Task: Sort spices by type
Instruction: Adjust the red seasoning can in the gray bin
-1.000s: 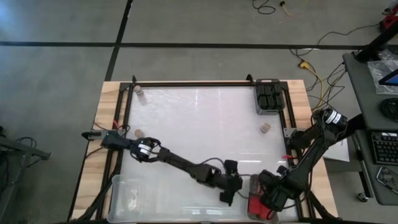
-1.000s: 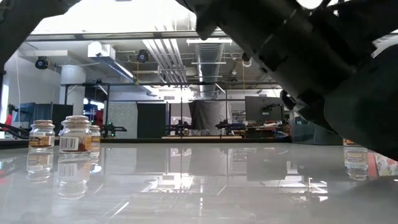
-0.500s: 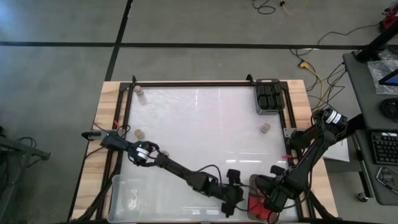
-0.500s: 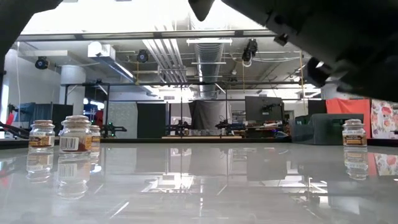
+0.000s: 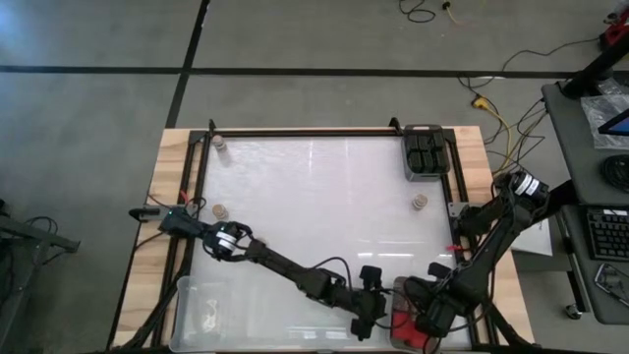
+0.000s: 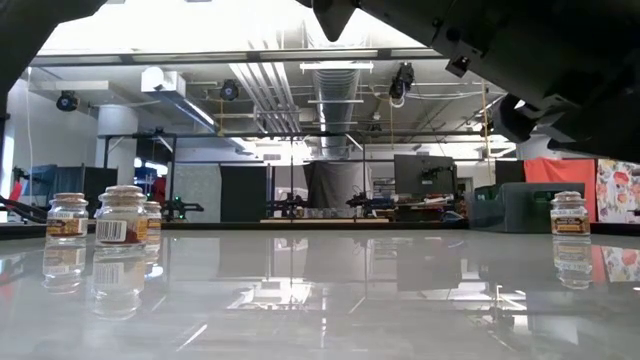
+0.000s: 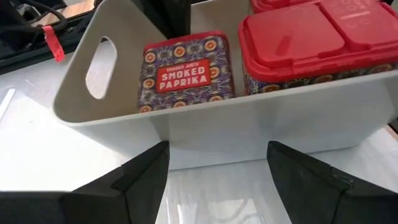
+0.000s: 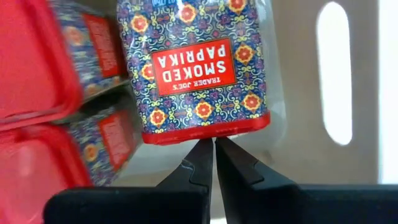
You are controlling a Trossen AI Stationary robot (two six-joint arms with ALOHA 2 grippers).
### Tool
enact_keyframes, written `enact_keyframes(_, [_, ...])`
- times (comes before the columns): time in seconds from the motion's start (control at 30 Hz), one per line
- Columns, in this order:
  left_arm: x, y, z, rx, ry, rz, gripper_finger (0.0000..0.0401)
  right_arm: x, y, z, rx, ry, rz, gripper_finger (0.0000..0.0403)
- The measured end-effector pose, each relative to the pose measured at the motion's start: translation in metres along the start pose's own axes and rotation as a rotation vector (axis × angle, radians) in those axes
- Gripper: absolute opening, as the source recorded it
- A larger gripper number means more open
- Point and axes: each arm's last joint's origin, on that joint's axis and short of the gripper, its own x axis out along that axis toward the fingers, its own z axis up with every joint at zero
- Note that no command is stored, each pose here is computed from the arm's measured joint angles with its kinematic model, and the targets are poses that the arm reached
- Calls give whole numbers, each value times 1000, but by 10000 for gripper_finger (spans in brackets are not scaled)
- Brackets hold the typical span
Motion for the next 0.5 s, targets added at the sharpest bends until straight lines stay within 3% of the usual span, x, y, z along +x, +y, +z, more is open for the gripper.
enact_keyframes(0.5, [0, 2, 0, -1, 1, -4, 256, -23, 11, 4, -3, -57, 7, 12])
